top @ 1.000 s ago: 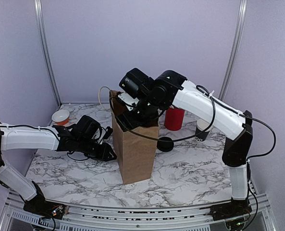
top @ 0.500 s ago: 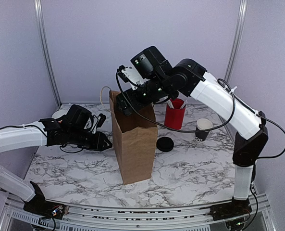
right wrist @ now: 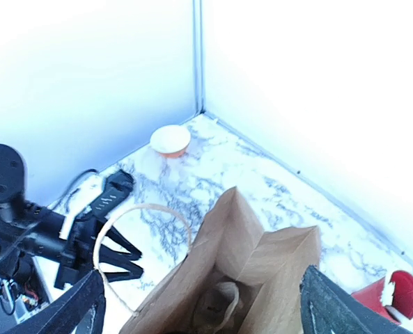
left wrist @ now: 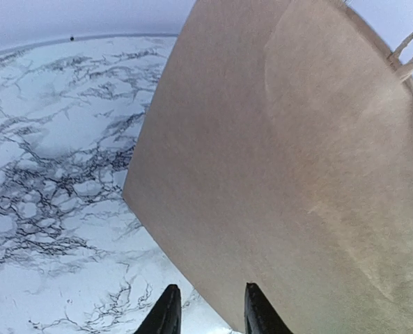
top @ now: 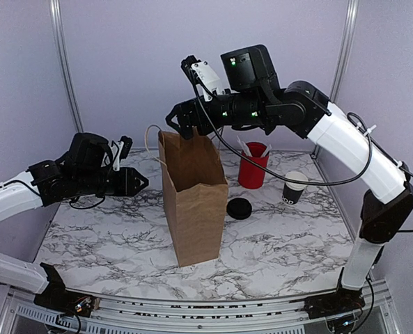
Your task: Pack the takeout coffee
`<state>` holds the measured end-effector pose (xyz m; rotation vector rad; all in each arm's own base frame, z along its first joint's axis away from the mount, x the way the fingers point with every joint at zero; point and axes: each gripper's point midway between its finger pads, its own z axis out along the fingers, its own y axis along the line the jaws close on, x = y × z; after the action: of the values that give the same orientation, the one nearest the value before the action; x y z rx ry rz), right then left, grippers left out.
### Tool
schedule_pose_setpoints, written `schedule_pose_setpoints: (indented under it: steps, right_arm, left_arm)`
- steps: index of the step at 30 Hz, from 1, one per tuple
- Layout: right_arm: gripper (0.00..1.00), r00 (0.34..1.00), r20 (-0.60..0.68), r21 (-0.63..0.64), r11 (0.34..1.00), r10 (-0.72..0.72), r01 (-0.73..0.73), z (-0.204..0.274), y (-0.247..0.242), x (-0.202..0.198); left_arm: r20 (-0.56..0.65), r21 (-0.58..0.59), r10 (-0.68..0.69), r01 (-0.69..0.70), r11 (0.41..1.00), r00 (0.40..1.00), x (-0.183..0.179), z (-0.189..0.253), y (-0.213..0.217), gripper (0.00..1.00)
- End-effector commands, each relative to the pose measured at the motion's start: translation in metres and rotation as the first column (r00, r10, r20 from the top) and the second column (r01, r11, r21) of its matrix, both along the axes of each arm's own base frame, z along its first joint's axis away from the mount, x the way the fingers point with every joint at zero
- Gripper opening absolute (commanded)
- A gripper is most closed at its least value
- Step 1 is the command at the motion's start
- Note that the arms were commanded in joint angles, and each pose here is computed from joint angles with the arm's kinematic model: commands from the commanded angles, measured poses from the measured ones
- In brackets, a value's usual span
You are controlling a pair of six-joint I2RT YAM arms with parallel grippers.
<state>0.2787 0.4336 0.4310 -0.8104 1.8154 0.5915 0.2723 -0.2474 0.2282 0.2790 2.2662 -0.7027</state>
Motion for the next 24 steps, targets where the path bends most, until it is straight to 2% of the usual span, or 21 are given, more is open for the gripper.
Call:
schedule_pose_setpoints:
  steps: [1,6,10,12,15,17,20,24]
  right_arm:
    - [0.95,0.986,0.139,0.073,0.994,-0.09,0.081,0.047,-0.024,0.007]
    - [0.95,0.958,0.185,0.141,0.97,-0.22,0.196,0.07,-0.07,0.026]
    - [0.95,0.935,0.175,0.211,0.939,-0.309,0.271,0.074,-0.113,0.043]
    - [0.96,0.92,0.166,0.23,0.921,-0.355,0.314,0.067,-0.132,0.051]
    - [0.95,0.891,0.128,0.231,0.887,-0.435,0.399,0.039,-0.164,0.071]
    - [0.94,0.876,0.097,0.25,0.864,-0.472,0.438,0.024,-0.184,0.081]
    - [0.94,0.851,0.042,0.271,0.825,-0.524,0.495,-0.003,-0.215,0.099]
    - [0.93,0.842,-0.025,0.271,0.807,-0.539,0.525,-0.041,-0.236,0.118]
  left_arm:
    - [0.131,0.002,0.094,-0.095,0.995,0.987,0.006,0.042,0.027,0.33]
    - [0.245,-0.031,0.193,-0.191,0.981,0.95,0.008,0.08,0.052,0.41]
    - [0.308,-0.067,0.248,-0.24,0.969,0.918,0.011,0.103,0.064,0.54]
    - [0.328,-0.085,0.27,-0.257,0.963,0.905,0.012,0.111,0.067,0.64]
    - [0.349,-0.11,0.3,-0.279,0.954,0.888,0.015,0.12,0.07,0.88]
    - [0.354,-0.122,0.332,-0.308,0.943,0.874,0.018,0.124,0.074,0.99]
    - [0.358,-0.141,0.36,-0.331,0.933,0.861,0.022,0.127,0.076,0.99]
    - [0.371,-0.156,0.414,-0.383,0.91,0.831,0.024,0.133,0.086,0.99]
